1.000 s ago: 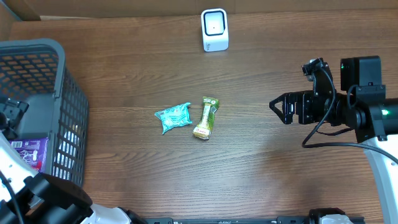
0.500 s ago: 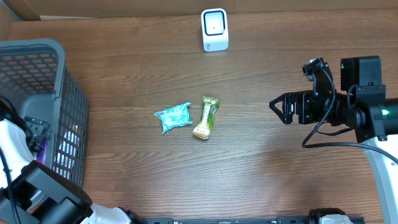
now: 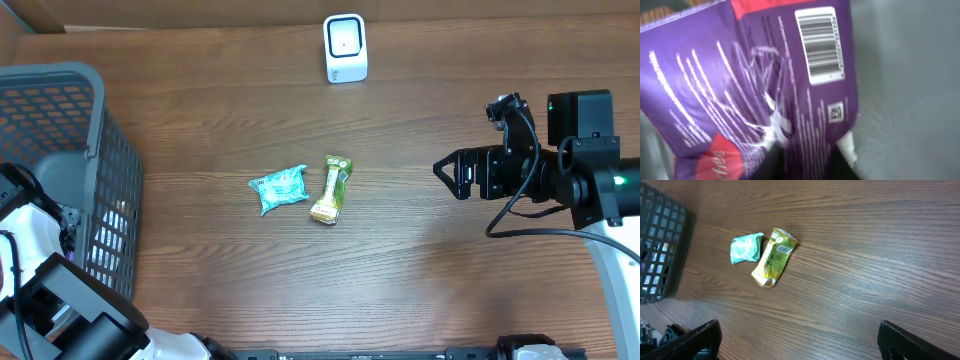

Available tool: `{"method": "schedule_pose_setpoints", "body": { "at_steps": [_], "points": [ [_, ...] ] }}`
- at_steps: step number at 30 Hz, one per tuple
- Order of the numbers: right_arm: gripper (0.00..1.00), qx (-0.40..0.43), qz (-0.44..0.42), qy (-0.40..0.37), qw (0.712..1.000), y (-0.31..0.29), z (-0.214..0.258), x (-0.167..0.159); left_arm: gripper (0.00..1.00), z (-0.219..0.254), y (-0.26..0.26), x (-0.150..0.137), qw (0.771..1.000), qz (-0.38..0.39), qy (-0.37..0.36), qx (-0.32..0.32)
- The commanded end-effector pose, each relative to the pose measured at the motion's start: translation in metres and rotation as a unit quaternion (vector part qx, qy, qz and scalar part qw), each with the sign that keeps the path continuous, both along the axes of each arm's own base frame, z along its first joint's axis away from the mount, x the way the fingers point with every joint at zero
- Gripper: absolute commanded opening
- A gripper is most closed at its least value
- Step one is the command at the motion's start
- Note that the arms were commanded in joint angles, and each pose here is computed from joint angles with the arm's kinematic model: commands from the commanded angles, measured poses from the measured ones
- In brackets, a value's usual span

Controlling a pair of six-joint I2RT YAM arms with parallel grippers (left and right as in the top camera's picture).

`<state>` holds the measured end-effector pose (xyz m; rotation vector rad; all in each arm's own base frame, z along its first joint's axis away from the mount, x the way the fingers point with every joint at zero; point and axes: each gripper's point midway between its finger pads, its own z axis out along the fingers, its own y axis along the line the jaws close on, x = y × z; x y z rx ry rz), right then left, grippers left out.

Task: Scan the item barcode
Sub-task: 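Grasp the purple pouch in the basket with the left gripper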

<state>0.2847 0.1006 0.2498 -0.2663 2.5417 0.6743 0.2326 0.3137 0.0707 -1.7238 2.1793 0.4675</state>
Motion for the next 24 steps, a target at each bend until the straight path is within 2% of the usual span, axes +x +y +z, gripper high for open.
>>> {"method": "schedule_pose_setpoints", "body": {
  "at_steps": [1,4,9,14,21,23,24],
  "points": [
    [1.00,0.006,0.004,-0.008,1.000,0.003,0.007,0.001,0.04,-0.013,-0.006,-0.005,1.000,0.003,0.009,-0.017],
    [1.00,0.006,0.004,-0.008,1.000,0.003,0.007,0.001,0.04,-0.005,-0.005,0.000,1.000,-0.001,0.001,-0.021],
    [1.00,0.006,0.004,-0.008,1.000,0.003,0.007,0.001,0.04,0.051,0.005,0.031,0.998,-0.042,-0.042,-0.022],
    [1.00,0.006,0.004,-0.008,1.000,0.003,0.007,0.001,0.04,0.103,0.007,0.045,0.997,-0.056,-0.057,-0.006],
    [1.00,0.006,0.004,-0.008,1.000,0.003,0.007,0.001,0.06,0.084,-0.002,0.041,0.997,-0.058,-0.038,-0.027],
    [1.00,0.006,0.004,-0.008,1.000,0.003,0.007,0.001,0.38,0.072,-0.005,0.038,0.997,-0.058,-0.030,-0.034],
    [1.00,0.006,0.004,-0.008,1.000,0.003,0.007,0.001,0.64,0.065,-0.007,0.036,0.997,-0.057,-0.026,-0.039]
  ]
}}
